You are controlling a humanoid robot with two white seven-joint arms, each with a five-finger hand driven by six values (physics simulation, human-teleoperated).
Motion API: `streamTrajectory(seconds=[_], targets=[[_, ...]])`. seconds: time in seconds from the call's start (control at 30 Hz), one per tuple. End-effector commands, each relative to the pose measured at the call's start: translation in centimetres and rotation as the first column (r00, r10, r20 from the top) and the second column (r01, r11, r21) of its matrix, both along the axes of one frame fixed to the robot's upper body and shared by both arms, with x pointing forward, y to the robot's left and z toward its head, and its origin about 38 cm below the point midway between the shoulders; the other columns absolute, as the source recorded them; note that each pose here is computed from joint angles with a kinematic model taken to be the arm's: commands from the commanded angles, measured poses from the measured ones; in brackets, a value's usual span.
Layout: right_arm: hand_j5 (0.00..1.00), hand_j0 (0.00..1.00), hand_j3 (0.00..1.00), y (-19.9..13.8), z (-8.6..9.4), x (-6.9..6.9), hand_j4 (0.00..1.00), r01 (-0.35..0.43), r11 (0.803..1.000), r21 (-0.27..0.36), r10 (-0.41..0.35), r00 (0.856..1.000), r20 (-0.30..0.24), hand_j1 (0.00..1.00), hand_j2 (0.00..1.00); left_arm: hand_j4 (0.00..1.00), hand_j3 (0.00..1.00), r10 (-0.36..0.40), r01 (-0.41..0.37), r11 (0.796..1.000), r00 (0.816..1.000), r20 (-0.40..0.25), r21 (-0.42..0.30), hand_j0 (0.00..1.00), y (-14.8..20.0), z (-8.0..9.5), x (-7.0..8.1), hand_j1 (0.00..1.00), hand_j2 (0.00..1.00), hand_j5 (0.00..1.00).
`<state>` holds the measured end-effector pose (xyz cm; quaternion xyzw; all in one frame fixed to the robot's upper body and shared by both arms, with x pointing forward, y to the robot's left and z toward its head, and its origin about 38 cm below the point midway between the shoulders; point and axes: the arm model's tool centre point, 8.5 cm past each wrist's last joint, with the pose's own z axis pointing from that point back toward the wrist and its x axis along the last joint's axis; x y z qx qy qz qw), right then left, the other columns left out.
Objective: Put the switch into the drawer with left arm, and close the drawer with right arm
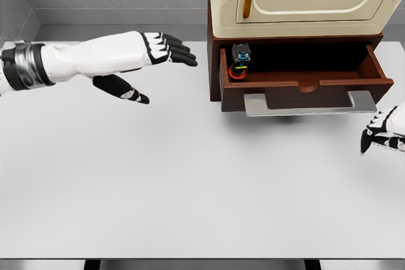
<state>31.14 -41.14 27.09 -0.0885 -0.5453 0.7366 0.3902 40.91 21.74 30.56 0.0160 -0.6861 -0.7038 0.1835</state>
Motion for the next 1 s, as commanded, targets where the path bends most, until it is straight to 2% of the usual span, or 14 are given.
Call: streamTrajectory(seconds=[0.0,0.03,0.2,0.4,0.5,0.63,0.7,0.83,0.97], targets=[[0.42,0.42,0.42,0.5,-1.3,-0.2,0.42,-0.013,1.0,0.005,0.014,0.999,-0.041,0.42,0.42,1.0,1.0,-0.002,-0.002,0.996,0.999,0.054,0.089,1.0,-0.2,-1.1,0.1,1.0,1.0,1.0],[0.42,0.42,0.42,0.7,-1.3,0.0,0.42,-0.021,1.0,0.007,0.021,0.999,-0.042,0.42,0.42,1.0,1.0,-0.012,0.004,0.992,0.998,0.058,0.126,1.0,-0.4,-2.3,-0.1,1.0,1.0,1.0],[0.42,0.42,0.42,1.6,-1.7,0.3,0.42,-0.045,0.999,0.011,0.046,0.998,-0.05,0.42,0.42,1.0,1.0,-0.009,0.001,0.991,0.998,0.06,0.13,1.0,-0.3,-2.3,-0.1,1.0,1.0,1.0],[0.43,0.43,0.43,1.9,-1.3,0.7,0.43,-0.056,0.998,0.012,0.057,0.998,-0.038,0.43,0.43,1.0,1.0,-0.01,0.002,0.991,0.998,0.058,0.132,1.0,-0.3,-2.4,-0.1,1.0,1.0,1.0],[0.44,0.44,0.44,2.3,-0.4,1.2,0.44,-0.067,0.998,0.014,0.068,0.998,-0.01,0.44,0.44,1.0,1.0,-0.01,0.002,0.991,0.998,0.059,0.132,1.0,-0.3,-2.3,-0.1,1.0,1.0,1.0],[0.44,0.44,0.44,2.7,-0.9,1.3,0.44,-0.073,0.997,0.03,0.073,0.997,-0.013,0.44,0.44,1.0,1.0,-0.011,0.003,0.991,0.998,0.055,0.131,1.0,-0.4,-2.5,-0.1,1.0,1.0,1.0],[0.44,0.44,0.44,3.8,-1.4,1.7,0.44,-0.1,0.994,0.044,0.101,0.995,-0.02,0.44,0.44,1.0,1.0,-0.011,0.003,0.991,0.998,0.055,0.131,1.0,-0.4,-2.5,-0.1,1.0,1.0,1.0],[0.46,0.46,0.46,4.2,-1.0,2.2,0.46,-0.11,0.992,0.057,0.11,0.994,0.001,0.46,0.46,1.0,1.0,-0.01,0.003,0.992,0.998,0.055,0.13,1.0,-0.4,-2.5,-0.1,1.0,1.0,1.0],[0.46,0.46,0.46,4.8,-1.4,2.4,0.46,-0.124,0.991,0.059,0.124,0.992,-0.008,0.46,0.46,1.0,1.0,-0.011,0.004,0.991,0.998,0.054,0.131,1.0,-0.4,-2.6,-0.2,1.0,1.0,1.0]])
